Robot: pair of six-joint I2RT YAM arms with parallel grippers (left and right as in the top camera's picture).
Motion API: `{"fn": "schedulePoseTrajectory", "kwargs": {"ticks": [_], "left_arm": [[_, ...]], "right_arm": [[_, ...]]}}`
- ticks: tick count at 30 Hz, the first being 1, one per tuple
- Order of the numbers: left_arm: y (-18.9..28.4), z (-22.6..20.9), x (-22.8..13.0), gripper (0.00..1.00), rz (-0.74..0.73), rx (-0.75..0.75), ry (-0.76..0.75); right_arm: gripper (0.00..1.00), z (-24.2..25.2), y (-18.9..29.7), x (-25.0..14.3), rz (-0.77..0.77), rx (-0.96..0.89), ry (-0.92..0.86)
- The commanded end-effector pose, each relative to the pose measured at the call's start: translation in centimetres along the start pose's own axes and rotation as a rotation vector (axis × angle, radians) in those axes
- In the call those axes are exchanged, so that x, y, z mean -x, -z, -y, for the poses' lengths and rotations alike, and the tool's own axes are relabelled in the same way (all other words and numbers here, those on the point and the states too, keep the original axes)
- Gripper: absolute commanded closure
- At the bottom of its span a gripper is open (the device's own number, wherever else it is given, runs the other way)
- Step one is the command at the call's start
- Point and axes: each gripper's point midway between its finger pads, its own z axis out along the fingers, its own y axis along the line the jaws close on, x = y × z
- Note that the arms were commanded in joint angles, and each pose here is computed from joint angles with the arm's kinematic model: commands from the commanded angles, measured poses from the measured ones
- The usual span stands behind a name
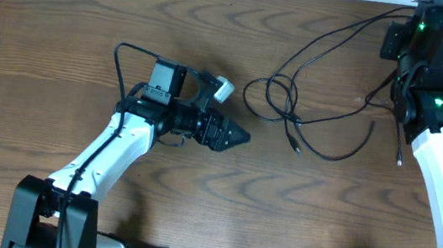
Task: Untangle cables
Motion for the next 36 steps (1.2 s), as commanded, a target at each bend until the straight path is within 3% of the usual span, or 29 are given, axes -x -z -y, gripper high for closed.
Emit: {"fn": "schedulePoseTrajectory", "kwargs": {"ticks": [1, 6, 12, 15, 22, 28, 36], "left_arm": [[0.4, -4.4, 0.2, 0.02, 0.047, 0.284, 0.259], [-0.9, -3.9, 2.0, 0.02, 0.135, 0.314, 0.346], [-2.8, -3.6, 3.8, 0.02, 0.266, 0.398, 0.466], [-4.3, -2.4, 4.3, 0.02, 0.303, 0.362, 0.532], [-8.6, 0.3, 5.4, 0.0, 0.33, 0.237, 0.516], [-11.8, -1.2, 4.3, 0.16, 0.326, 0.202, 0.7], [-14.0, -3.9, 3.1, 0.19, 0.322, 0.236, 0.71]], "right_arm": [[0.99, -2.7, 2.7, 2.3, 0.061, 0.163, -0.019], [0.99, -4.6, 6.2, 4.3, 0.123, 0.304, -0.02], [0.99, -3.9, 9.9, 6.1, 0.188, 0.33, -0.03], [0.99, -3.5, 10.9, 6.6, 0.208, 0.33, -0.034], [0.99, -4.9, 12.7, 6.8, 0.221, 0.403, -0.023], [0.99, -6.6, 14.4, 7.1, 0.247, 0.445, 0.031], [0.99, -7.5, 16.2, 7.4, 0.27, 0.486, 0.036]]}}
